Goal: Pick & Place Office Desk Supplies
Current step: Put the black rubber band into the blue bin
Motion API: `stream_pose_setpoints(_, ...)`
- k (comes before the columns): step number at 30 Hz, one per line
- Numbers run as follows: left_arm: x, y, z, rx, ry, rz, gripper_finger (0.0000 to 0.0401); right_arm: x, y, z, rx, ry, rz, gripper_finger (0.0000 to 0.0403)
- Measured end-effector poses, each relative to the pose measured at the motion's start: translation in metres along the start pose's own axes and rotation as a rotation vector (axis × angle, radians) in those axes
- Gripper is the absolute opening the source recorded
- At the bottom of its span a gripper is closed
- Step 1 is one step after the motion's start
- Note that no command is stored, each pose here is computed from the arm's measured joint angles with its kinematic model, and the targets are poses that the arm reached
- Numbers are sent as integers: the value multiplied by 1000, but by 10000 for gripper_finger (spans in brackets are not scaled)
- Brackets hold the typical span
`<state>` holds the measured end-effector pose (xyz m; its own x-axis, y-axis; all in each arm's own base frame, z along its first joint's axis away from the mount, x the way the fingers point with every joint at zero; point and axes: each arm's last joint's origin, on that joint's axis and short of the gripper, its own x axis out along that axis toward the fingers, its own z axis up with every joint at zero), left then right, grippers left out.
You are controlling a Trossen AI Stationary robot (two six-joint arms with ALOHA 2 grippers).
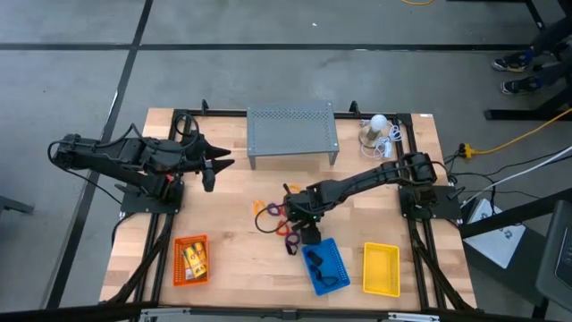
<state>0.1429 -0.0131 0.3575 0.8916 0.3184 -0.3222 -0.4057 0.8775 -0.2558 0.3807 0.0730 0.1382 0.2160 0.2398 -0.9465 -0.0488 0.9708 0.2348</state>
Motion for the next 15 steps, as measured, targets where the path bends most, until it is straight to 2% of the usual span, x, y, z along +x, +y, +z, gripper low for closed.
stream_pose_setpoints(4,0,0,0,-1,-1,2,155,-1,-5,1,10,-11,-39,267)
stream_pose_setpoints(7,0,0,0,0,0,4,155,-1,-9,2,19,-23,-52,241)
stream_pose_setpoints(11,0,0,0,0,-1,4,155,-2,-12,5,38,-48,-66,176)
stream_pose_setpoints(15,0,0,0,1,-1,5,155,-2,-13,6,45,-58,-64,91)
